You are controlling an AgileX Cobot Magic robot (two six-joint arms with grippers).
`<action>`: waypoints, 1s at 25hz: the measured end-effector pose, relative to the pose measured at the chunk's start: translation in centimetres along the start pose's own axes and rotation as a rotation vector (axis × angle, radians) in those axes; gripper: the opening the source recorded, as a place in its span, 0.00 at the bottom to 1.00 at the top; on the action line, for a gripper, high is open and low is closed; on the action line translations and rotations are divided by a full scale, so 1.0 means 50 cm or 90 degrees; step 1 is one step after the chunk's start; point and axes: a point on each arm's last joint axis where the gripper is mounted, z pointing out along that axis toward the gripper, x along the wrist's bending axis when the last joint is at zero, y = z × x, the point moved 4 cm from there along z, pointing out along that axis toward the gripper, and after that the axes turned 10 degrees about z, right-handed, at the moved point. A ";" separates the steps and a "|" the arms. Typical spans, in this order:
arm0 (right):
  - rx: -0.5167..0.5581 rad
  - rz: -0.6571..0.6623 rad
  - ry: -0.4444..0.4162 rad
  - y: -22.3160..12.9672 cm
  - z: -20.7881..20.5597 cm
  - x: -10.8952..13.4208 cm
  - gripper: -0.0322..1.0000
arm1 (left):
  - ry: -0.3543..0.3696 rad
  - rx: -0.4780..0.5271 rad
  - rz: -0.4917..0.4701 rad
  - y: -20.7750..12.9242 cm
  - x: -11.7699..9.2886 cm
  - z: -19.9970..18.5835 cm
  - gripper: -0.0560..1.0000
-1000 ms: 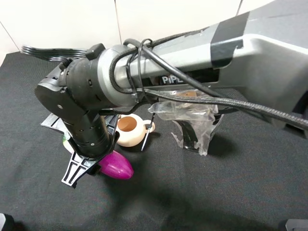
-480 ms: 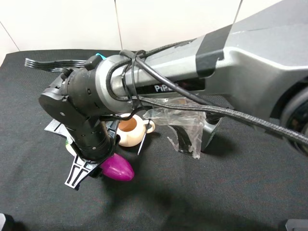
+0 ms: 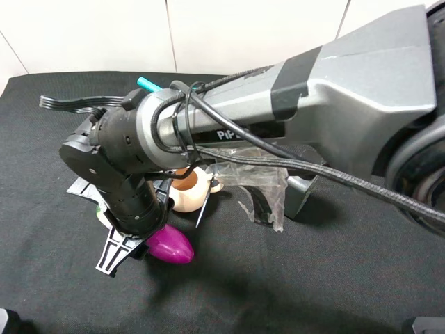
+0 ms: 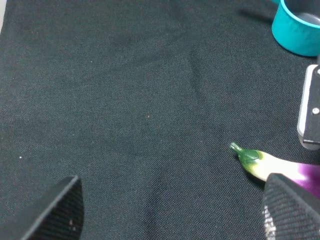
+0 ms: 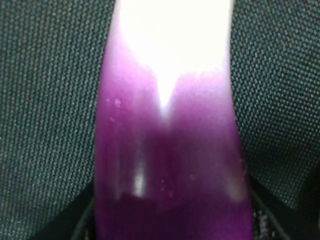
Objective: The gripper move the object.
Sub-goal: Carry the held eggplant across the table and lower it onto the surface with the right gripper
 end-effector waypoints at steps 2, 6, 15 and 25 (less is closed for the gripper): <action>-0.001 0.000 0.000 0.000 0.000 0.000 0.41 | 0.000 0.000 0.000 0.000 0.000 0.000 0.78; -0.002 0.000 0.000 0.001 0.000 0.000 0.41 | 0.000 0.000 0.000 0.000 0.000 0.000 0.78; 0.002 0.000 -0.001 0.000 0.006 0.000 0.41 | 0.000 0.000 0.000 0.000 0.000 0.000 0.78; 0.005 0.002 0.002 -0.001 0.010 0.001 0.41 | 0.000 0.000 0.000 0.000 0.000 0.000 0.78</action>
